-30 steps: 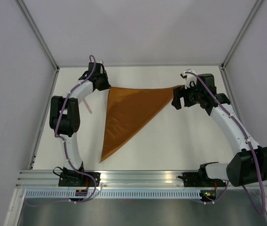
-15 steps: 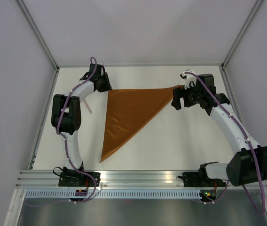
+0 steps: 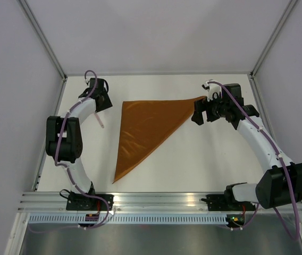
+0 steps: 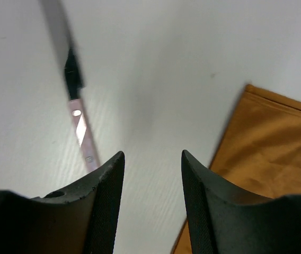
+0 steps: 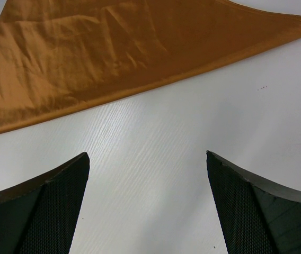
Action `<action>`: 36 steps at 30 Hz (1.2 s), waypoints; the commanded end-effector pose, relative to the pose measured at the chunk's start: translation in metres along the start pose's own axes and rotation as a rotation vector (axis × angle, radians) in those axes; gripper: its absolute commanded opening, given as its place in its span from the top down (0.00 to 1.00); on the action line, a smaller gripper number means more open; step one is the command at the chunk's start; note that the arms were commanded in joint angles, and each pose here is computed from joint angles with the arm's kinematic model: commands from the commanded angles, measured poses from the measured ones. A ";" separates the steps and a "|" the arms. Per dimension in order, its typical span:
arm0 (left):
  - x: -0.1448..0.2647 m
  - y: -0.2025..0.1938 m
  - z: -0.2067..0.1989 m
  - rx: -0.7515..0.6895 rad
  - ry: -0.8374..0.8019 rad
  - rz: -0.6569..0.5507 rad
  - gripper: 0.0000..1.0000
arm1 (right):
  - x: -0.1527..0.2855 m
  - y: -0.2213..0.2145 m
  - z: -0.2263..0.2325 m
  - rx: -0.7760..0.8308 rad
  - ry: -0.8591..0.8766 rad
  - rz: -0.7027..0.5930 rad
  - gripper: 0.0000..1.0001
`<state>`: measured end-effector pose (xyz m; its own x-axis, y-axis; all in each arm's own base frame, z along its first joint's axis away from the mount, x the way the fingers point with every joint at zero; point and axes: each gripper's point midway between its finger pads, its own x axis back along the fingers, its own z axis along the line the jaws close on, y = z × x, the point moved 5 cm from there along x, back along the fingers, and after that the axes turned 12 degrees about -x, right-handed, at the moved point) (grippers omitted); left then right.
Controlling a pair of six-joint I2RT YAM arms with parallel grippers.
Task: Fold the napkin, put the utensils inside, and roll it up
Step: Fold the napkin, then grab a utensil with the left arm
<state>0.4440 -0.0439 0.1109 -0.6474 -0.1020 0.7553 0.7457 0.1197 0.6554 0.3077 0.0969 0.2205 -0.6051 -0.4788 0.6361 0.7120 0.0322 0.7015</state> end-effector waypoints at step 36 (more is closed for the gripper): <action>-0.033 -0.052 0.054 0.112 0.179 0.292 0.98 | -0.006 -0.009 0.020 0.021 0.093 0.048 0.05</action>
<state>0.4307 0.0104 0.0621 -0.4245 -0.2698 0.8643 0.8161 0.2996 0.4943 0.2980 0.1141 0.2176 -0.5446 -0.5398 0.6419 0.7317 0.0682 0.6782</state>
